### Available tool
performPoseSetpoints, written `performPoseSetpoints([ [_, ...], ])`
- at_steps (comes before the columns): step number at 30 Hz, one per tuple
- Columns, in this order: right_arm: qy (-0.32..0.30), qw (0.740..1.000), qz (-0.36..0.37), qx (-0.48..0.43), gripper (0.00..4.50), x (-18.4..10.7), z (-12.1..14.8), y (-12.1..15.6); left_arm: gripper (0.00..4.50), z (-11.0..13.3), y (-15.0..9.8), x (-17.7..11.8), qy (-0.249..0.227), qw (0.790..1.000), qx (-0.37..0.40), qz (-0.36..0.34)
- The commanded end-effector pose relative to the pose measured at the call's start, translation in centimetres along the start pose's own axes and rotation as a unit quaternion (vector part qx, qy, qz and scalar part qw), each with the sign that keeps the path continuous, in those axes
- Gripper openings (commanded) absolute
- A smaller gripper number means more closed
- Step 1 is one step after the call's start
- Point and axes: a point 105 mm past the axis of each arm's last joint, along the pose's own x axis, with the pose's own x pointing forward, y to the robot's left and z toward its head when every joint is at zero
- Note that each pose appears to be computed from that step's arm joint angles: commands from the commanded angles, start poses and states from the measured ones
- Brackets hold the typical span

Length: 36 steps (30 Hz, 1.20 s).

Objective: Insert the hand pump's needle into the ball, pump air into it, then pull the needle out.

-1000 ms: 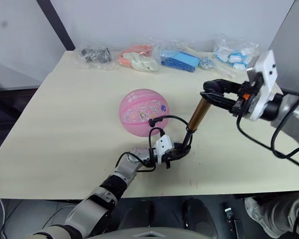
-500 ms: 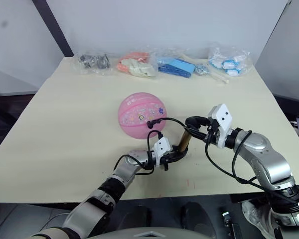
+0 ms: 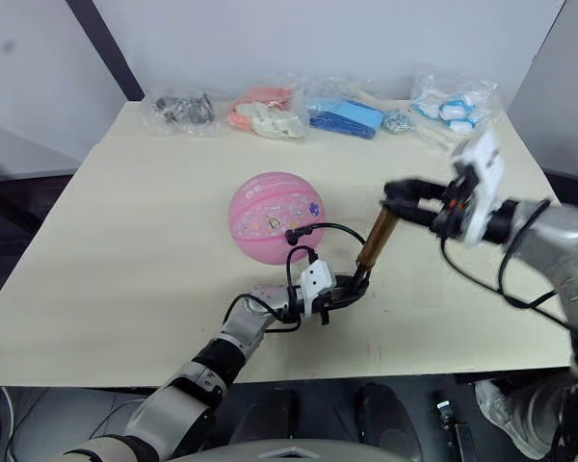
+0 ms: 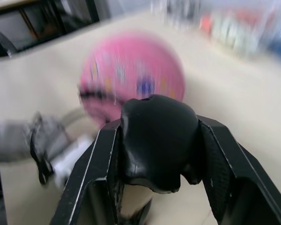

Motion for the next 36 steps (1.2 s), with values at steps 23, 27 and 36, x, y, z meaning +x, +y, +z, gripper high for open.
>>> performPoseSetpoints([
  [23, 0.091, 0.994, -0.045, 0.048, 1.63, 0.8, -8.0, -0.4, 1.11, -9.3, -2.6, -3.0, 0.151, 0.984, -0.092, 0.007],
  [27, 0.153, 0.981, -0.053, 0.108, 1.63, 1.4, -15.8, 0.5, 1.11, -9.2, -2.6, -2.9, 0.148, 0.985, -0.09, 0.007],
  [36, 0.199, 0.969, -0.008, 0.144, 1.63, 2.2, -21.5, 4.3, 1.11, -8.1, -1.9, -3.1, 0.132, 0.988, -0.083, 0.008],
])
